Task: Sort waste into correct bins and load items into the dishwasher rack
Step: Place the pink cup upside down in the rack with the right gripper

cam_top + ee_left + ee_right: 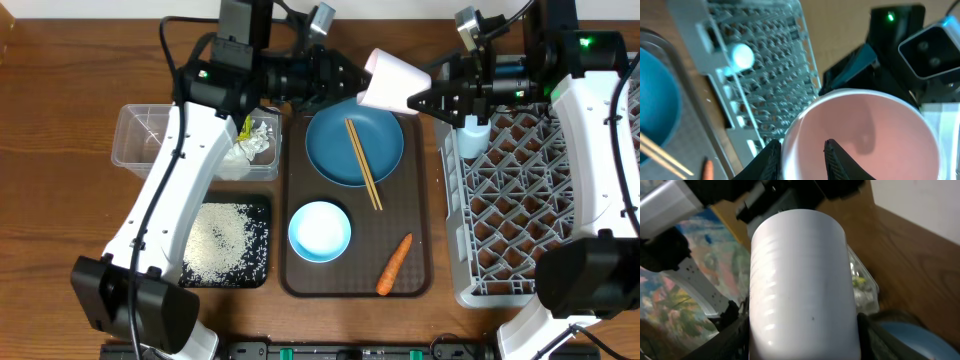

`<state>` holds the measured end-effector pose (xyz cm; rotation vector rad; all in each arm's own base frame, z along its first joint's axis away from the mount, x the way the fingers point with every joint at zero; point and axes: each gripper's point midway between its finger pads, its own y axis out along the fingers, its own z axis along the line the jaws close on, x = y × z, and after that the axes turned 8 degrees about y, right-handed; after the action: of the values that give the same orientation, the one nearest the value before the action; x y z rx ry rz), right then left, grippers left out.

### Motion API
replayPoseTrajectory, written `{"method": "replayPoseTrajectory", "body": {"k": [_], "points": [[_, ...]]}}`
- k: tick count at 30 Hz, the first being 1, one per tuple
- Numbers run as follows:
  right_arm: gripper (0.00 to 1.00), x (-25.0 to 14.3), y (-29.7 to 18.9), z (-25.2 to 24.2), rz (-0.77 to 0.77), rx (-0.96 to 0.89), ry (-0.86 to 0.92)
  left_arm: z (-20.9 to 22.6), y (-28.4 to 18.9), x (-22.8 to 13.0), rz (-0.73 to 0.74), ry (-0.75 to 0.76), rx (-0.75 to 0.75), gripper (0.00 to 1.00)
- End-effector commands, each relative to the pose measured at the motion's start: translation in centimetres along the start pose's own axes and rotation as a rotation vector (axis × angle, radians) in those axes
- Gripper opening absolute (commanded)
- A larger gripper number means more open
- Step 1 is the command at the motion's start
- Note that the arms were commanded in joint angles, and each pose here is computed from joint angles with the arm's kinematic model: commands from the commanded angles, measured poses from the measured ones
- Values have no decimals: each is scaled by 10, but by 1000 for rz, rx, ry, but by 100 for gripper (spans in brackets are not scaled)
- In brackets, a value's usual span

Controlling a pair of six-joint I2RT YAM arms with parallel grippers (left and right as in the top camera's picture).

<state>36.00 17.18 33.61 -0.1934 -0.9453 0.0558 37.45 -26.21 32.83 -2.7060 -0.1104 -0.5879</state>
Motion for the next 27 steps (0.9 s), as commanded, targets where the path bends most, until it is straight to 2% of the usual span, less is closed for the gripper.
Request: {"method": "replayPoseTrajectory", "body": {"k": [1,7,15,24,27], "points": [[41,-1,-16,-10,28,-103,47,25,-16,16,-78,9,108,32],[32,-23,-55,-60,92,-396,276,71,-34,12,-102,-35,323,32],[29,-56,-156,-113,56,-982,712,107,-49,-8,-57,-65,533,33],[29,-88,-246,-108,166,-1579,826,132,-65,-31,-1,-119,730,32],[29,-95,-255,-108,195,-1634,837,135,-65,-37,16,-115,775,33]]}}
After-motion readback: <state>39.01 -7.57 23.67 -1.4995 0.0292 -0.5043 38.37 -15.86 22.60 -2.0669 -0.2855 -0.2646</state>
